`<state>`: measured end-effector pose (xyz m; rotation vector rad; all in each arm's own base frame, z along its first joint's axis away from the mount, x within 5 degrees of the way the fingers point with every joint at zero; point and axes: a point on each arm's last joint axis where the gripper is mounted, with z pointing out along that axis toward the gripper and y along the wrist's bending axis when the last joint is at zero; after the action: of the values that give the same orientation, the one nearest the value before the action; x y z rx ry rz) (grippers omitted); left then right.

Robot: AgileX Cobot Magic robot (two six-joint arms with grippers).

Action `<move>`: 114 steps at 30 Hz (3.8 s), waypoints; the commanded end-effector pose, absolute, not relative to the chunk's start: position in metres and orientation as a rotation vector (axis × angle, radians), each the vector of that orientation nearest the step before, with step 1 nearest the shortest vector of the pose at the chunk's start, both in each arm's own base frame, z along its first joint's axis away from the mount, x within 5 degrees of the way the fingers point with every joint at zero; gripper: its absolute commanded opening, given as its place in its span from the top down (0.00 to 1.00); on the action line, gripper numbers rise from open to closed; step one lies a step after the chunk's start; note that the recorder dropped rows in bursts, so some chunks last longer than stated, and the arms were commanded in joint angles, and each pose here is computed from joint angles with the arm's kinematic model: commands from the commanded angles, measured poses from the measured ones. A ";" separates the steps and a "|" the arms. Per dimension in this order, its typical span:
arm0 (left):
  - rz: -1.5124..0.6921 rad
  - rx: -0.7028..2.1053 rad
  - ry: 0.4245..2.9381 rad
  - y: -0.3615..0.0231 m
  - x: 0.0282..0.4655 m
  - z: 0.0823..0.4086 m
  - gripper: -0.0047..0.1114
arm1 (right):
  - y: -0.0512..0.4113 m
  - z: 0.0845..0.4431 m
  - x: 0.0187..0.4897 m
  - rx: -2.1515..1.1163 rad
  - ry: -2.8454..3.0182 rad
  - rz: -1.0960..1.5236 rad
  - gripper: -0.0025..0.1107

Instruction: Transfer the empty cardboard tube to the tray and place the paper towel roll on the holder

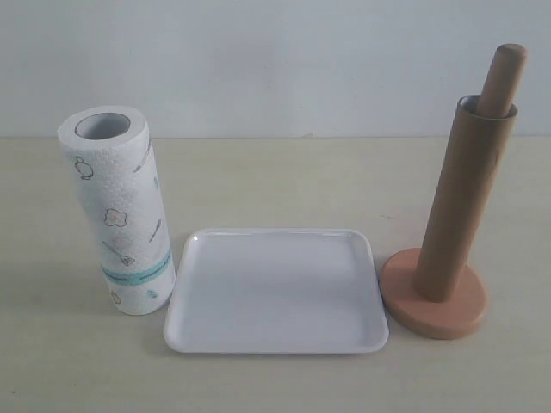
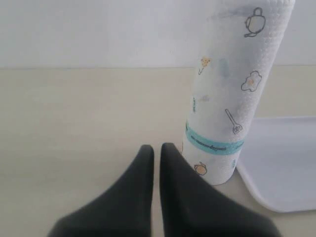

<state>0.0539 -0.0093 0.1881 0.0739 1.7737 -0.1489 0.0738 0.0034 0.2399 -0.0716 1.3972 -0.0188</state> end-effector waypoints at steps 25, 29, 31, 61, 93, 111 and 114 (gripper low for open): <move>-0.152 0.067 1.773 -0.009 0.054 0.187 0.92 | 0.038 0.234 0.119 -0.320 1.471 0.351 0.95; -0.152 0.067 1.773 -0.009 0.054 0.187 0.92 | 0.033 0.226 0.121 -0.281 1.565 0.306 0.95; -0.152 0.067 1.773 -0.009 0.054 0.187 0.92 | 0.032 0.223 0.121 -0.271 1.593 0.291 0.95; -0.152 0.067 1.773 -0.009 0.054 0.187 0.92 | 0.036 0.216 0.158 -0.247 1.600 0.387 0.24; -0.152 0.067 1.773 -0.009 0.054 0.187 0.92 | 0.049 0.216 0.259 -0.392 1.699 0.476 0.24; -0.152 0.067 1.773 -0.009 0.054 0.187 0.92 | 0.047 0.212 0.260 -0.388 1.743 0.448 0.95; -0.152 0.067 1.773 -0.009 0.054 0.187 0.92 | 0.045 0.210 0.260 -0.373 1.766 0.437 0.98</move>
<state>0.0539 -0.0093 0.1881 0.0739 1.7737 -0.1489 0.2590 0.0481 0.2143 -0.3801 1.7177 0.4673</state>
